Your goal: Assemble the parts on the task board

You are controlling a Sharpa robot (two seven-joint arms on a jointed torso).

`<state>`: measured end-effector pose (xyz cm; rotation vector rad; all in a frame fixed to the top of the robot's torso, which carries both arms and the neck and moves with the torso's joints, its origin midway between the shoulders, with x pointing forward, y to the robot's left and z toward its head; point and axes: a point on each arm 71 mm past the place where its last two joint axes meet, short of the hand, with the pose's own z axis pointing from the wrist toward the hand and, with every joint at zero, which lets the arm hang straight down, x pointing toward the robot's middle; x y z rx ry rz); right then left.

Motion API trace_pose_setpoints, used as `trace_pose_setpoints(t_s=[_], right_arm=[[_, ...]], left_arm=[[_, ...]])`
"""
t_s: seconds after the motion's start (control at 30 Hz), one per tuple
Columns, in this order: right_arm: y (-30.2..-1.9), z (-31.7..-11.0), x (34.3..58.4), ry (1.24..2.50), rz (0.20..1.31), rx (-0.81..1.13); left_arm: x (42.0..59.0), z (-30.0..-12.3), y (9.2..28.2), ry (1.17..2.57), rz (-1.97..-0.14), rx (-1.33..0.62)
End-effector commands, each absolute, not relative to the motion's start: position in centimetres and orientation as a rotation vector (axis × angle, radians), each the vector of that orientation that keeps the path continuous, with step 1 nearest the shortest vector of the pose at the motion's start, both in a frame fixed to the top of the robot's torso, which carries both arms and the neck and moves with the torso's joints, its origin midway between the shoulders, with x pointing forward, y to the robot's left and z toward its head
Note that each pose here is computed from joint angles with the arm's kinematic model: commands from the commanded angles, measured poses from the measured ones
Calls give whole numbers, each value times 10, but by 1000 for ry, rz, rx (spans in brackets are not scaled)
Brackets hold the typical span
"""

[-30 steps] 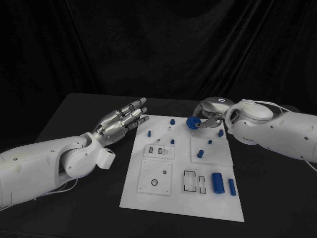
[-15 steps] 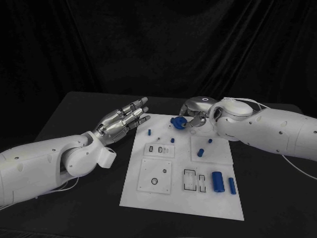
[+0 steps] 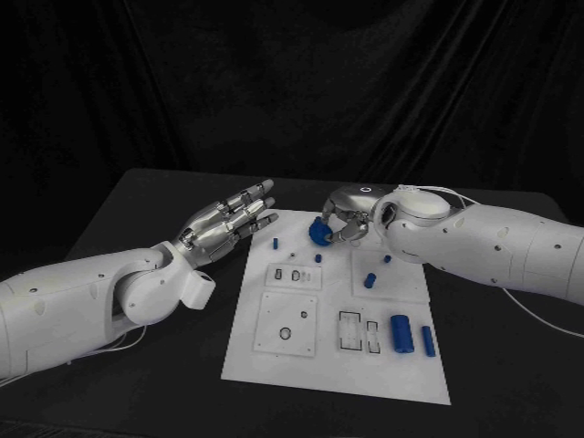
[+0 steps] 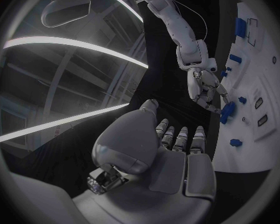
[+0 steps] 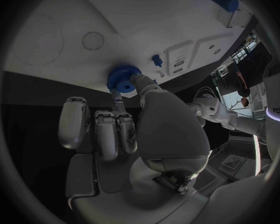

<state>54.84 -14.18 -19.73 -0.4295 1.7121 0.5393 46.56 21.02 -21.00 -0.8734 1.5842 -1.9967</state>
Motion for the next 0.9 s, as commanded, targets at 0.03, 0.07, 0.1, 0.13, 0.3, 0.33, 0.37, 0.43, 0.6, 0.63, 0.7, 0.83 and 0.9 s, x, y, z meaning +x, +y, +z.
trace_pose_setpoints(t_s=[0.03,0.07,0.1,0.13,0.3,0.33,0.37,0.43,0.6,0.63,0.7,0.83,0.9], right_arm=[[-138,-201,546,1729,553,-445],[-137,-201,546,1729,554,-445],[-136,-201,546,1728,556,-445],[-136,-201,546,1727,556,-446],[-134,-201,546,1726,559,-447],[-133,-201,546,1725,560,-448],[-133,-201,546,1724,561,-449],[-132,-201,546,1719,566,-450],[-129,-201,545,1711,572,-452],[-129,-200,545,1710,574,-453],[-128,-200,545,1708,577,-455],[-126,-200,545,1705,582,-458],[-125,-200,545,1705,582,-458]], left_arm=[[465,-210,208,1581,-2020,-867],[465,-210,208,1582,-2021,-867],[465,-210,207,1583,-2022,-866],[465,-210,207,1583,-2022,-866],[465,-210,206,1584,-2024,-865],[466,-210,206,1585,-2024,-865],[466,-210,207,1585,-2024,-865],[466,-210,207,1585,-2023,-865],[466,-210,207,1586,-2023,-866],[466,-210,207,1587,-2023,-866],[466,-211,206,1588,-2024,-866],[466,-211,206,1590,-2025,-866],[466,-211,206,1591,-2025,-866]])
